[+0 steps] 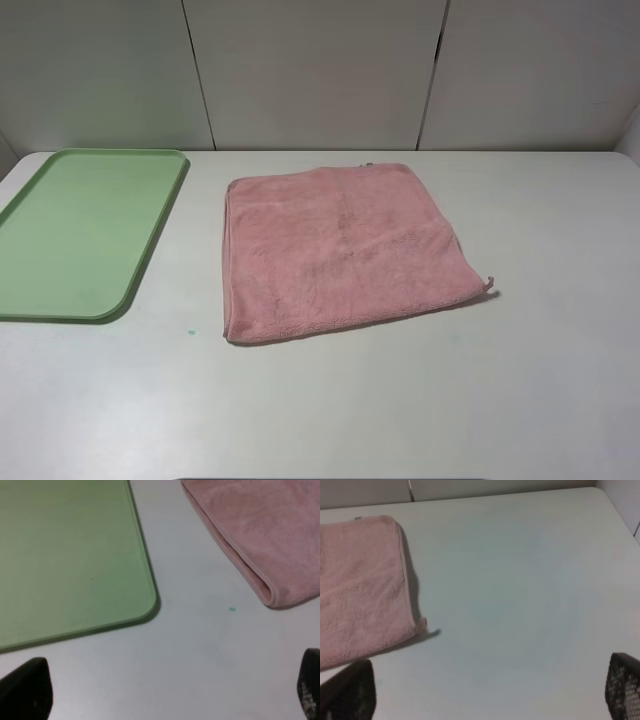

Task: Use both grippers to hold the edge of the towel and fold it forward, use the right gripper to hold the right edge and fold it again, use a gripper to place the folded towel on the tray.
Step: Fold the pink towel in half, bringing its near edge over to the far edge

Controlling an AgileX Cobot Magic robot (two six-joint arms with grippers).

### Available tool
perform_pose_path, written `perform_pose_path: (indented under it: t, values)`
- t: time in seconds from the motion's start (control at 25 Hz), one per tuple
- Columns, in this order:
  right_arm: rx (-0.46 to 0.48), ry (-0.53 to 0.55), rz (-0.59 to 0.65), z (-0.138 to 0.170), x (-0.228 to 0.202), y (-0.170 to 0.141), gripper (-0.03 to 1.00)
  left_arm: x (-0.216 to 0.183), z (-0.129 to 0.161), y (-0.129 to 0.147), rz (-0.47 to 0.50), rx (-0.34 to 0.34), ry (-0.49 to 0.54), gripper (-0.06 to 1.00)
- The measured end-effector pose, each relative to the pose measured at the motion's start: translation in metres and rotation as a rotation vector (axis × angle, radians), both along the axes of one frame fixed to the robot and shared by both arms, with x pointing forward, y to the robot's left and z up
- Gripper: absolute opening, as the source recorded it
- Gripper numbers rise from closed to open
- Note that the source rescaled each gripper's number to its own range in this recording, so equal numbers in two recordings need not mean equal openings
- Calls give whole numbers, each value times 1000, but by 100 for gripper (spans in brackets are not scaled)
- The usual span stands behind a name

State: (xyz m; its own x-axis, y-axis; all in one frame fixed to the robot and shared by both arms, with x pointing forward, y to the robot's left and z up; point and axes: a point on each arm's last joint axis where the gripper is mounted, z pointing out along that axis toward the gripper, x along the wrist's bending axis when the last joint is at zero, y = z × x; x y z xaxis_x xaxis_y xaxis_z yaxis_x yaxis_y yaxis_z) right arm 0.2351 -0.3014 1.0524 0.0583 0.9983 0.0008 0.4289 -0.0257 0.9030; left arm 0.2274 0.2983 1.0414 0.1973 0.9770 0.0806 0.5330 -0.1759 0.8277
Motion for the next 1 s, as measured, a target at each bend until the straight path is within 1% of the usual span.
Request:
perform_pose_path:
  t: [1.0]
  values:
    - [0,0,0,0,0,0,100,0,0,0,0,0,0,98]
